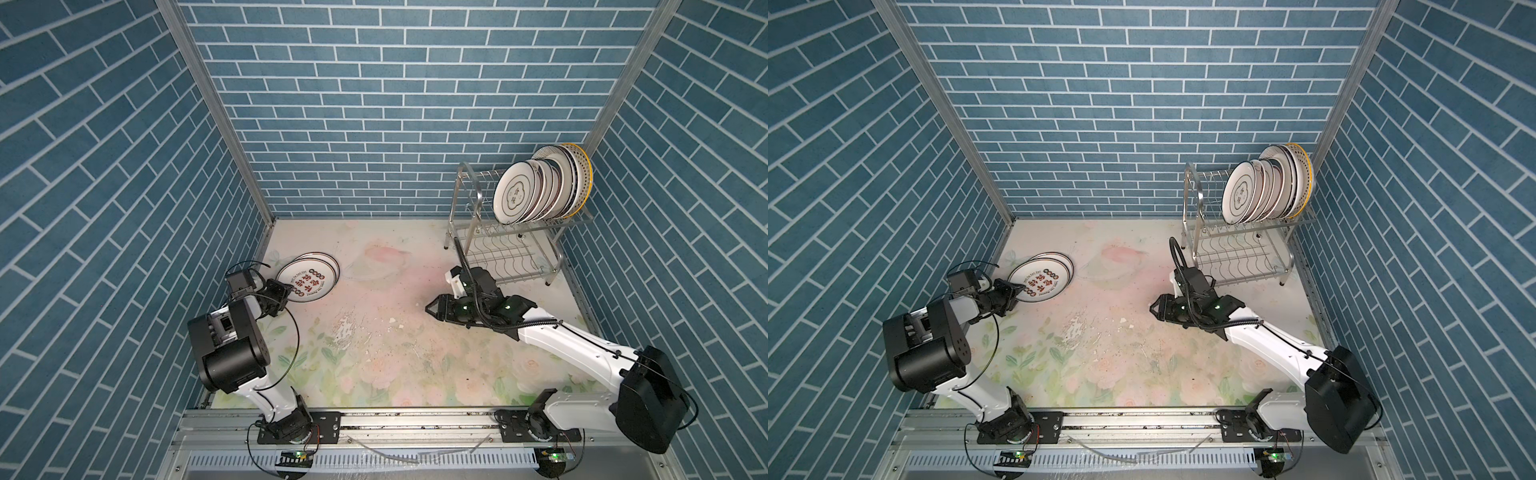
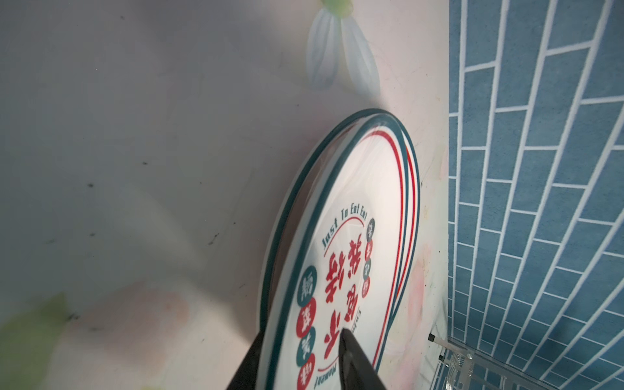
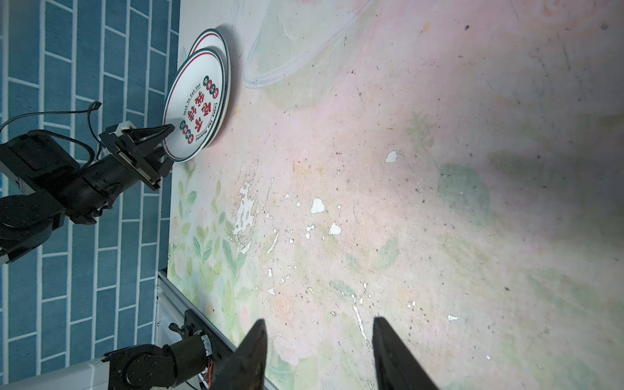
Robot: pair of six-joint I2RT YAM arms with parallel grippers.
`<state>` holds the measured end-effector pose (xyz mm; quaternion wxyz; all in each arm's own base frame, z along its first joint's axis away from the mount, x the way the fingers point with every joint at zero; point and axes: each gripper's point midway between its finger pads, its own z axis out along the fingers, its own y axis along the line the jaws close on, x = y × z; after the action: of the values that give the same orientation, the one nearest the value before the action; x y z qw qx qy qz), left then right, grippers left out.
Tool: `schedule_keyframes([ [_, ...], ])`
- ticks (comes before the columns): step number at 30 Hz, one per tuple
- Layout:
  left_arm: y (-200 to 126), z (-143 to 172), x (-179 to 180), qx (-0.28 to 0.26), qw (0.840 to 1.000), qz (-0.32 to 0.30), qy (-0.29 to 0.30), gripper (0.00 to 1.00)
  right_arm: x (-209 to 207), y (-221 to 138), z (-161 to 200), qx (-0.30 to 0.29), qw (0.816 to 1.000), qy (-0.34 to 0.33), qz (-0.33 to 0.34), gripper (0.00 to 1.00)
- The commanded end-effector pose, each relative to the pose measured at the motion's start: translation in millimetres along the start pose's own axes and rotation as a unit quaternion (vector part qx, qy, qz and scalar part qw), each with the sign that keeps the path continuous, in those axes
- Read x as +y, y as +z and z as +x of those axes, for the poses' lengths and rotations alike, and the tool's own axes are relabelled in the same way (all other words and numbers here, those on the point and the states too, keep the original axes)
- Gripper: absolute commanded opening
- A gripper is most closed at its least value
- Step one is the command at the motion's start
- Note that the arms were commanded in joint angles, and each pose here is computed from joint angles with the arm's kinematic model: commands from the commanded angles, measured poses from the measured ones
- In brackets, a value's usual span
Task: Unload the plates from the dish rack
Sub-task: Place the plate on the plate.
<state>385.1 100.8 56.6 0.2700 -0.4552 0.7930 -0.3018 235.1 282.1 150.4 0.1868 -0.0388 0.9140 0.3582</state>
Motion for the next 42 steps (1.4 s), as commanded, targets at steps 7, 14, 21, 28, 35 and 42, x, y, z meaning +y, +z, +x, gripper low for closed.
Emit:
schedule_keyframes([
  [7, 2.6, 5.2, 2.1, 0.027, 0.997, -0.067, 0.030, 0.53, -3.5, -3.1, 3.9, -0.004, 1.000, -0.016, -0.005, 0.50],
  [14, 9.9, 14.1, 11.0, 0.059, 0.989, -0.129, 0.052, 0.58, -3.6, -0.5, 5.0, -0.002, 1.000, -0.018, -0.011, 0.50],
  [21, 15.7, 18.8, 10.5, 0.074, 0.983, -0.154, 0.073, 0.60, -4.7, 0.7, 5.1, -0.001, 1.000, -0.019, -0.015, 0.50],
  [28, 18.5, 16.2, 5.2, 0.077, 0.980, -0.162, 0.083, 0.62, -6.6, 1.0, 5.3, -0.001, 1.000, -0.018, -0.018, 0.50],
  [35, 25.5, 12.9, 2.7, 0.088, 0.978, -0.165, 0.091, 0.77, -6.6, -0.5, 6.2, 0.003, 1.000, -0.021, -0.019, 0.50],
  [42, 36.4, 16.1, -0.4, 0.097, 0.976, -0.166, 0.101, 0.77, -8.0, -1.4, 6.0, 0.002, 1.000, -0.021, -0.016, 0.50],
])
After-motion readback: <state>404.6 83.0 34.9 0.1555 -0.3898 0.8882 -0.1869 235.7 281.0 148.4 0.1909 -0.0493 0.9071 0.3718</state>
